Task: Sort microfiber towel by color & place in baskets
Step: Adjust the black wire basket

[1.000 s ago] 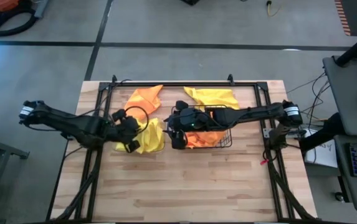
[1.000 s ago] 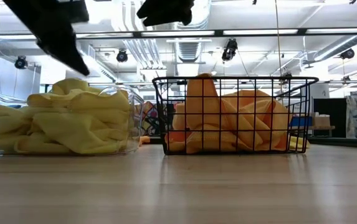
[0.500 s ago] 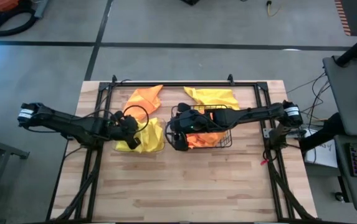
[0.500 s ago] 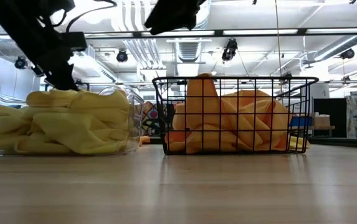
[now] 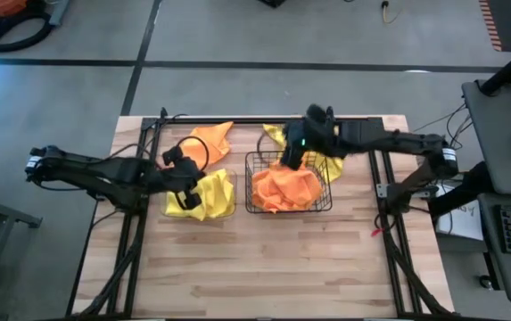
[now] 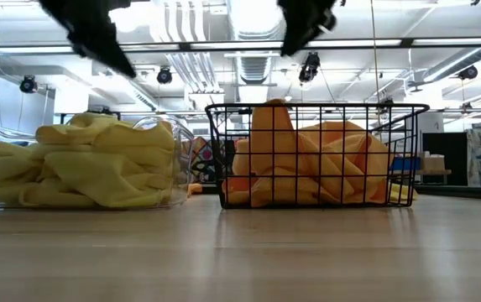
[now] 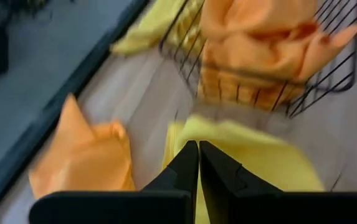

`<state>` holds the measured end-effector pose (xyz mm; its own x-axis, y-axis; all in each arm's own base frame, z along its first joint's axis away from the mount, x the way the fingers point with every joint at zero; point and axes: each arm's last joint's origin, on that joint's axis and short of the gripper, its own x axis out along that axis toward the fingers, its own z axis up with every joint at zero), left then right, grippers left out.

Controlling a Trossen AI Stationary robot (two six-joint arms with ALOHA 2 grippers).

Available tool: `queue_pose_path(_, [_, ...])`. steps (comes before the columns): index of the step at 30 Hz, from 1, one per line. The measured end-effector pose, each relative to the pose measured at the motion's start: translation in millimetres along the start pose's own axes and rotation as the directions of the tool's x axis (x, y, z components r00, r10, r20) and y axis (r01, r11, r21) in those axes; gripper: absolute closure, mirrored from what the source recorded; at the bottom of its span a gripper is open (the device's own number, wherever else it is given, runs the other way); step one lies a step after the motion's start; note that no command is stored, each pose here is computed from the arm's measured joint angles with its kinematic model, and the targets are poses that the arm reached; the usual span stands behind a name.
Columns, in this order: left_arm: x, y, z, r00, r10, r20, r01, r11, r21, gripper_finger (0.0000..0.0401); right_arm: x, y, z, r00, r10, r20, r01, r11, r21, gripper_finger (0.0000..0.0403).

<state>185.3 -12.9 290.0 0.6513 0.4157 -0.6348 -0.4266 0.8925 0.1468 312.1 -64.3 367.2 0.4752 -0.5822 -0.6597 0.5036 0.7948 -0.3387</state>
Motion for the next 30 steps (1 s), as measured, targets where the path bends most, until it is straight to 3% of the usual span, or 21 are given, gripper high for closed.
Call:
queue_pose_path(5, [-8.6,0.4,15.1,0.997,-0.021,0.068,0.017,0.998,0.061,0.0401,28.4,-54.0,-14.4,0.985,-0.044,-0.168,0.072,0.984,0.165,0.0209])
queue_pose_path(10, [-10.4,0.8,17.5,0.997,-0.022,0.077,0.015,0.996,0.093,0.0401,63.4,-99.9,-44.6,0.941,0.062,-0.333,0.057,0.94,0.337,0.0209])
queue_pose_path(14, [-9.9,0.9,16.5,0.997,-0.017,0.072,0.009,0.994,0.113,0.0401,75.1,-122.6,-79.2,0.863,0.163,-0.479,0.083,0.888,0.451,0.0209])
queue_pose_path(17, [-9.9,0.9,16.5,0.997,-0.016,0.073,0.008,0.994,0.113,0.0401,79.4,-127.5,-102.5,0.799,0.182,-0.573,0.157,0.857,0.491,0.0208])
queue_pose_path(21, [-9.9,0.8,16.9,0.997,-0.016,0.077,0.007,0.993,0.117,0.0401,88.6,-120.2,-122.8,0.745,0.228,-0.627,0.157,0.854,0.497,0.0192])
queue_pose_path(26, [-9.9,0.9,17.0,0.997,-0.016,0.077,0.008,0.995,0.096,0.0401,100.4,-110.7,-142.6,0.711,0.262,-0.652,0.141,0.856,0.498,0.0148])
queue_pose_path(30, [-9.9,0.9,17.0,0.997,-0.016,0.077,0.009,0.996,0.088,0.0401,110.8,-108.3,-158.6,0.718,0.282,-0.636,0.137,0.839,0.527,0.0124])
